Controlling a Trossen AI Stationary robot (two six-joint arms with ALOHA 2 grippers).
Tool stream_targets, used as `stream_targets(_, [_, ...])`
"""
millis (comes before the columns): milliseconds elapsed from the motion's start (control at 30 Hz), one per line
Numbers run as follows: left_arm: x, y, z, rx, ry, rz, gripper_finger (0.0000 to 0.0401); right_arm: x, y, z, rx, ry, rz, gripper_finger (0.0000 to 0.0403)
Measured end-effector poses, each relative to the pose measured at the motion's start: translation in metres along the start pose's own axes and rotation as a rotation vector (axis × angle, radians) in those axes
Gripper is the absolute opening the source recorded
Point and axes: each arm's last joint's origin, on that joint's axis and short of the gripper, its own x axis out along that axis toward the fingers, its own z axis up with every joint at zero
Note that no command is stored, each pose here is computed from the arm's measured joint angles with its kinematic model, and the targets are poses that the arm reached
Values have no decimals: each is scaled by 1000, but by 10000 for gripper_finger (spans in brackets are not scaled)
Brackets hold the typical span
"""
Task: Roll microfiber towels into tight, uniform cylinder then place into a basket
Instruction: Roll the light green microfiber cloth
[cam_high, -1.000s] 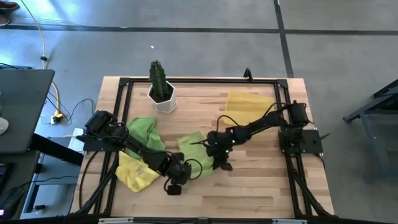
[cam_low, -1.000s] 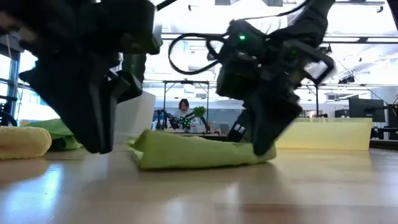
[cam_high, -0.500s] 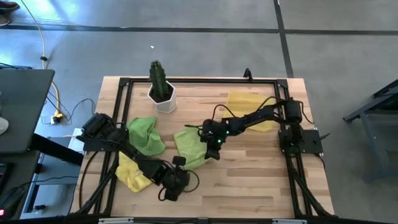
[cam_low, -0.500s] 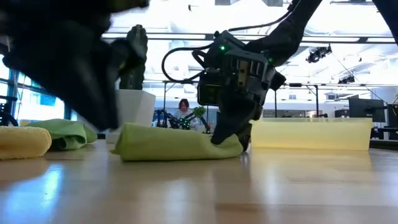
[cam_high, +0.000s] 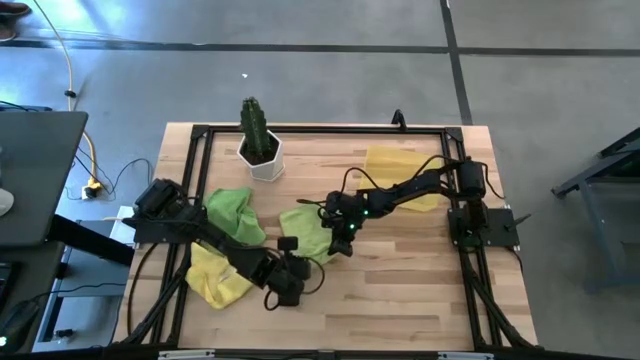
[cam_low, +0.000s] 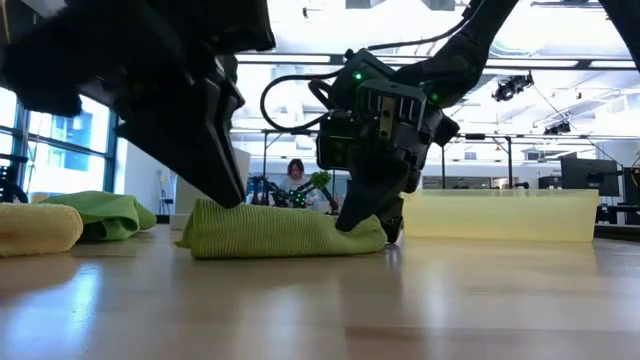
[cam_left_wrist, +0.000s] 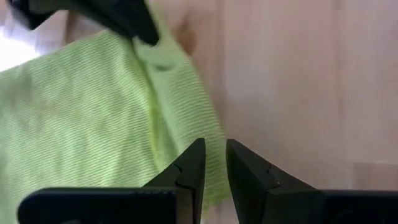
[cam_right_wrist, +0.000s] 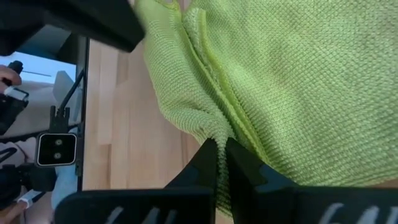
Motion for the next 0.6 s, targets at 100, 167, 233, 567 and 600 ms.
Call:
stream_targets(100, [3, 7, -1, -9, 39, 13, 56, 0, 0, 0, -2, -3, -6, 0])
stream_targets(167, [4, 11, -2, -27, 65, 22, 56, 0, 0, 0, -4, -3, -8, 0])
stream_targets(233, [5, 15, -2, -43, 86, 27, 56, 0, 0, 0, -4, -3, -7, 0])
stream_targets(567, [7, 18, -2, -85, 104, 13, 56, -4, 4, 1, -75, -9, -2, 25])
stream_targets(600, [9, 18, -2, -91, 107, 16, 56, -5, 5, 1, -79, -12, -5, 32])
